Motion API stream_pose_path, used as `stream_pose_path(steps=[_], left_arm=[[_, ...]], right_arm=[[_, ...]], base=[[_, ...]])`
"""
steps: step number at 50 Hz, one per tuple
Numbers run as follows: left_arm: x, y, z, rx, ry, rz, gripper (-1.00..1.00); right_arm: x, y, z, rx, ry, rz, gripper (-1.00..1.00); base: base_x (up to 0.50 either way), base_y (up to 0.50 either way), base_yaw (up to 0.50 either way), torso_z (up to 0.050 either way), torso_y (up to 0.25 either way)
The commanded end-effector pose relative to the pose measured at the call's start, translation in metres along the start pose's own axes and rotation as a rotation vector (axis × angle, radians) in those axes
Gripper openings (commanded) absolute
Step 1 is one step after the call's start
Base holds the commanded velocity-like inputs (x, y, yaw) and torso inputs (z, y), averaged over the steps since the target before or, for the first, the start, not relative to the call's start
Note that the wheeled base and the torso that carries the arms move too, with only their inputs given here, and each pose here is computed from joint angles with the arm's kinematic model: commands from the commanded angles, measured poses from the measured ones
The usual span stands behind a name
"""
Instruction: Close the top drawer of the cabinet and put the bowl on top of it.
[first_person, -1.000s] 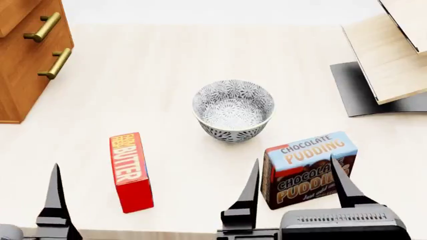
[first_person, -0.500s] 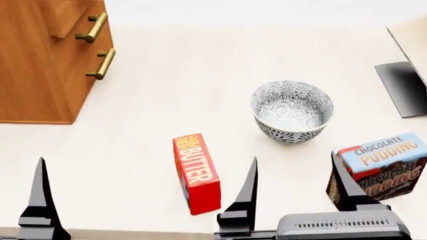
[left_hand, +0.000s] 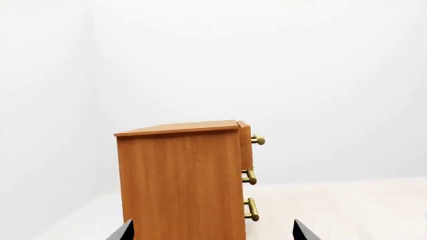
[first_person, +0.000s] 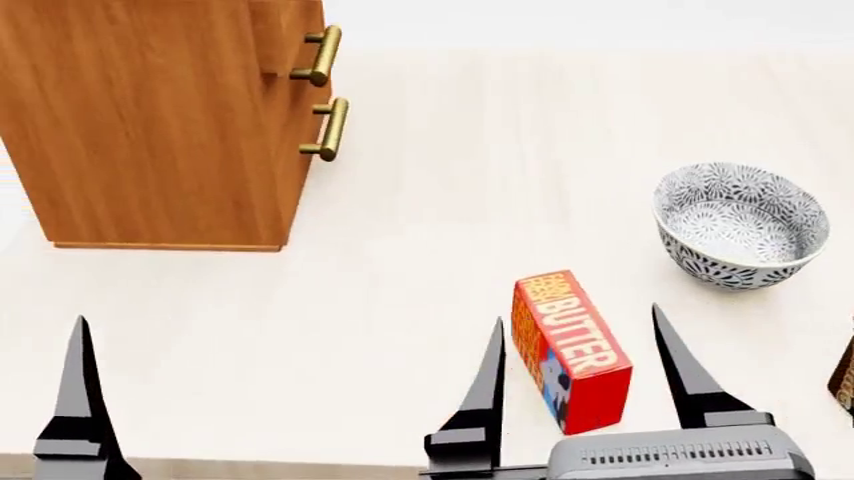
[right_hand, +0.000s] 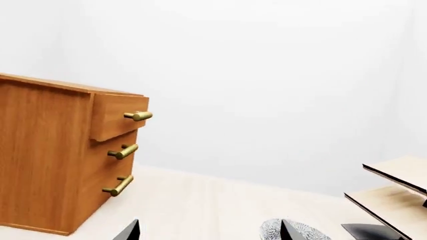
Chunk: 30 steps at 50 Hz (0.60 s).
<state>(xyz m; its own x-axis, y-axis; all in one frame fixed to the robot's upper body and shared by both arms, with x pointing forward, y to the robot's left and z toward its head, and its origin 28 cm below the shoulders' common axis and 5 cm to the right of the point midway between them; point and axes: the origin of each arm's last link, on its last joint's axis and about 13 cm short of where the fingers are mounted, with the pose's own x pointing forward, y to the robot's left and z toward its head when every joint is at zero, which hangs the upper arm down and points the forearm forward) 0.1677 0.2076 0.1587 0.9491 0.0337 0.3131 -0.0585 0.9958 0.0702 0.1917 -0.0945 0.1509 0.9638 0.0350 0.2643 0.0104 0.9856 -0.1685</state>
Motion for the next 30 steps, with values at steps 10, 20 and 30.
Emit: stream_pose_path(steps=[10, 20, 30], left_arm=[[-0.0008, -0.002, -0.0005, -0.002, 0.001, -0.009, 1.0], [-0.0016, -0.0013, -0.0009, -0.004, 0.003, -0.007, 1.0], [-0.0016, -0.0034, -0.0018, 0.001, 0.004, -0.016, 1.0]], right_arm=[[-0.0018, -0.0015, -0.001, 0.006, -0.012, -0.005, 1.0], [-0.0019, -0.0008, -0.0018, -0.002, -0.01, -0.01, 1.0], [-0.0026, -0.0004, -0.005, 0.002, -0.006, 0.012, 1.0]], base=[[0.0, 0.02, 0.0, 0.0, 0.0], [0.0, 0.0, 0.0, 0.0, 0.0], [0.33, 0.0, 0.0, 0.0, 0.0]])
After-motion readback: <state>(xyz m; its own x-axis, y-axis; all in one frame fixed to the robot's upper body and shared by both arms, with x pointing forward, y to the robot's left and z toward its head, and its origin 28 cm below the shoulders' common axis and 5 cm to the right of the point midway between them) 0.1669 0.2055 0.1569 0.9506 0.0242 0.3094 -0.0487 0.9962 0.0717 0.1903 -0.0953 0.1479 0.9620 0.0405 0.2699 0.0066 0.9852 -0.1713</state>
